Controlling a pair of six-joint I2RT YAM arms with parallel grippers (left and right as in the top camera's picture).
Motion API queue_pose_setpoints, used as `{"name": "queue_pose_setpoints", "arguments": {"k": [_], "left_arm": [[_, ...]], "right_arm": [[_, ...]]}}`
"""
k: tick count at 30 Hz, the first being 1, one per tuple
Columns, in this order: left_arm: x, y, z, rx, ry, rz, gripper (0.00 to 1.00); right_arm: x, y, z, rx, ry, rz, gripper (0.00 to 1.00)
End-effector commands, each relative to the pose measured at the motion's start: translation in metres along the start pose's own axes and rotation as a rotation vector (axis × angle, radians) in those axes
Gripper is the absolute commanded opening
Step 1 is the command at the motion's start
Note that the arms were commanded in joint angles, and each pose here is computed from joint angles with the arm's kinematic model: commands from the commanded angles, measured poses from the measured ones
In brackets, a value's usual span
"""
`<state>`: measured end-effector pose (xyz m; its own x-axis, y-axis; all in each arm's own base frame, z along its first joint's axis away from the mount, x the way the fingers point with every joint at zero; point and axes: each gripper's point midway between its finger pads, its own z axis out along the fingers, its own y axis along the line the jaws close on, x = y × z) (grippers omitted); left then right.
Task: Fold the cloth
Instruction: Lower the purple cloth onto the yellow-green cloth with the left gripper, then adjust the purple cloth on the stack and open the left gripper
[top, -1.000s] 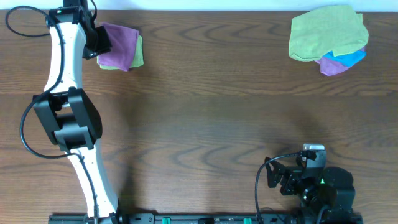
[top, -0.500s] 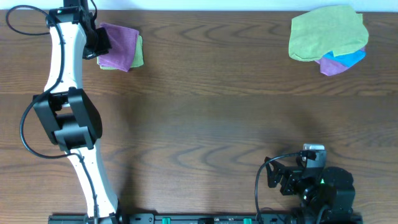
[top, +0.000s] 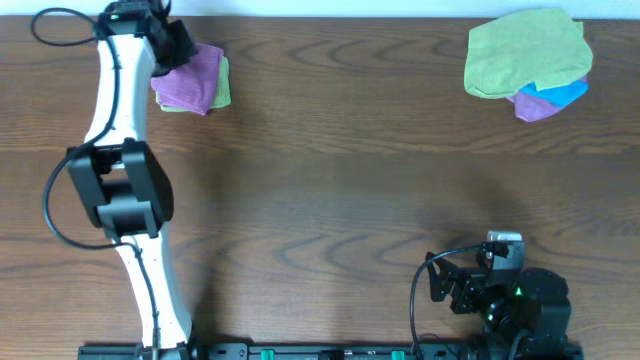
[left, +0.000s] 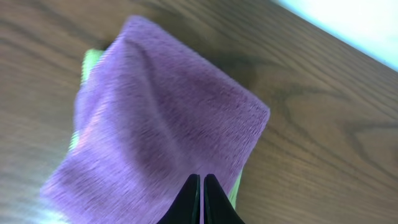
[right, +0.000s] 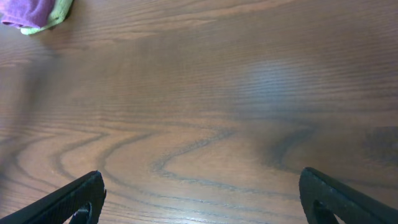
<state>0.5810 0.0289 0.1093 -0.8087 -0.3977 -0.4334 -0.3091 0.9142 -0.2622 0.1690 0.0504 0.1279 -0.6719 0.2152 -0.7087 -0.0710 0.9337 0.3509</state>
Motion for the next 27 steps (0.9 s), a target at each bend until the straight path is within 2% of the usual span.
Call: {"name": "queue_pose_setpoints", "arguments": {"k": [1, 7, 14, 19, 27], "left_arm": [[0.013, 0.014, 0.036, -0.051, 0.043, -0.023, 0.05], [0.027, 0.042, 0.07, -0.165, 0.068, -0.028, 0.05], [0.032, 0.047, 0.085, -0.171, 0.075, -0.029, 0.06], [0.016, 0.038, 0.064, -0.155, 0.035, 0.016, 0.06], [-0.026, 0.014, -0.013, -0.109, -0.103, 0.06, 0.06]], "right_arm": [[0.0, -0.003, 0.0, 0.013, -0.007, 0.015, 0.99], [0.0, -0.003, 0.0, 0.013, -0.007, 0.015, 0.99], [0.0, -0.003, 0.0, 0.013, -0.007, 0.015, 0.99], [0.0, -0.003, 0.0, 0.013, -0.007, 0.015, 0.99], [0.0, -0.003, 0.0, 0.013, -0.007, 0.015, 0.99]]}}
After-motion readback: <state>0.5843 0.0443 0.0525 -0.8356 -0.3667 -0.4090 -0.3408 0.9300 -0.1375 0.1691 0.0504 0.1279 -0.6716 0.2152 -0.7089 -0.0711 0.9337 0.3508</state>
